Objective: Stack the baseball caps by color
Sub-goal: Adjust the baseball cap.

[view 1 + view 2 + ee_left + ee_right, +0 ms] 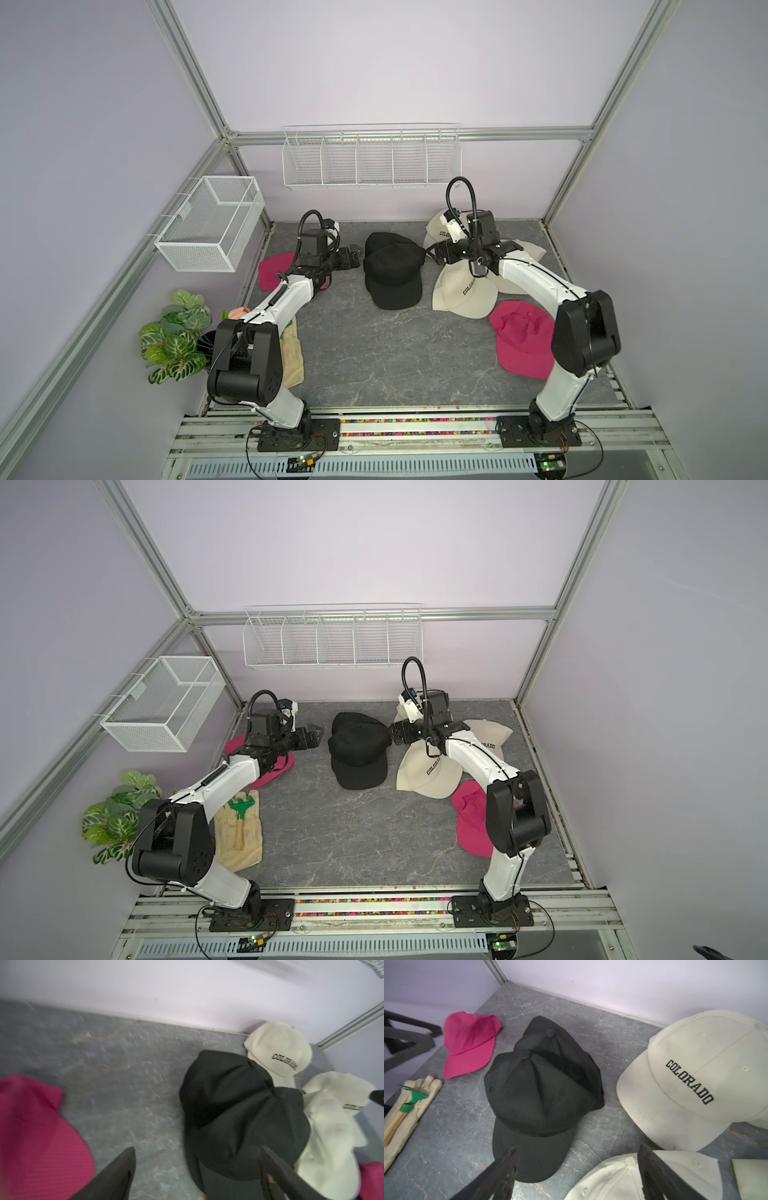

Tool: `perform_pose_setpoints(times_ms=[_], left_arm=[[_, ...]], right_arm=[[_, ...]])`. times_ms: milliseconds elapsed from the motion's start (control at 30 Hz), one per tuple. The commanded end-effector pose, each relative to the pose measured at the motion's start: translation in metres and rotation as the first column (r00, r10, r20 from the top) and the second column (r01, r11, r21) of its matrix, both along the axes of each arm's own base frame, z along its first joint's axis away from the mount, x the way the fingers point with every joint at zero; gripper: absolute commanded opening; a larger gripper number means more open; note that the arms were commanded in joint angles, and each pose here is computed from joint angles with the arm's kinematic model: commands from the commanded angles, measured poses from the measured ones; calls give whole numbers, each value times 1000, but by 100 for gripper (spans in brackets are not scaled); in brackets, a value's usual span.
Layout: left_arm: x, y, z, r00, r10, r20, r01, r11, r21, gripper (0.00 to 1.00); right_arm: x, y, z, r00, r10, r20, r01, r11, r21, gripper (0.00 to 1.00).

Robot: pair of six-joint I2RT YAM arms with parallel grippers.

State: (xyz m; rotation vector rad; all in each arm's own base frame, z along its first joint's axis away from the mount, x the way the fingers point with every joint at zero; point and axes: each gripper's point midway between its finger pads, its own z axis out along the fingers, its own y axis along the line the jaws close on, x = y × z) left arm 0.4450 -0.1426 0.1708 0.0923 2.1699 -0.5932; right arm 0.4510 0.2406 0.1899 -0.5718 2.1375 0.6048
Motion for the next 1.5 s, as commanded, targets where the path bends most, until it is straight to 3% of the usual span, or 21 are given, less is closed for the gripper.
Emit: perform_pose_setpoints(times_ms=[0, 100, 200, 367, 533, 600, 733, 867, 967, 1033, 1133, 1267, 1400, 1467], left_arm=[[-15, -28, 2, 996, -90, -3, 87, 975, -206, 79], [-33, -32, -29, 989, -93, -115, 58, 958, -280, 80], [-34, -25, -48, 981, -49, -189, 0, 968, -253, 83], [0, 10, -30, 970, 186, -158, -210, 966, -149, 99], [41, 25, -8, 954, 288, -84, -295, 951, -90, 99], [56, 25, -10, 950, 298, -96, -305, 950, -63, 100], [77, 26, -19, 939, 325, -116, -331, 943, -40, 99], [83, 19, -25, 941, 310, -134, -321, 945, -68, 100], [83, 16, -30, 944, 296, -148, -308, 949, -68, 100], [83, 15, -33, 946, 287, -154, -299, 952, -61, 100], [84, 14, -36, 947, 278, -163, -290, 956, -51, 100], [88, 11, -40, 948, 266, -177, -278, 959, -51, 100], [91, 6, -44, 950, 244, -193, -261, 963, -68, 100], [91, 3, -47, 950, 238, -201, -256, 964, -69, 100]], right_arm=[[-4, 25, 17, 984, 79, 158, -99, 988, 122, 89], [-33, 42, -14, 968, 200, 149, -203, 979, 7, 89], [-65, 58, -37, 903, 367, 226, -342, 929, -143, 92], [-112, 80, -78, 717, 639, 279, -508, 753, -418, 97], [-138, 89, -117, 534, 789, 304, -459, 572, -680, 97], [-135, 90, -128, 508, 810, 292, -403, 523, -751, 97], [-122, 99, -128, 478, 800, 364, -274, 529, -803, 100], [-105, 105, -131, 425, 809, 407, -110, 492, -863, 87], [-92, 106, -139, 372, 834, 408, 20, 432, -902, 81], [-89, 107, -143, 332, 852, 405, 80, 402, -912, 71], [-91, 111, -133, 287, 843, 454, 120, 439, -890, 53], [-96, 110, -125, 286, 843, 455, 105, 444, -890, 44], [-100, 109, -122, 293, 840, 458, 77, 456, -887, 27], [-100, 109, -122, 290, 841, 457, 76, 456, -887, 26]])
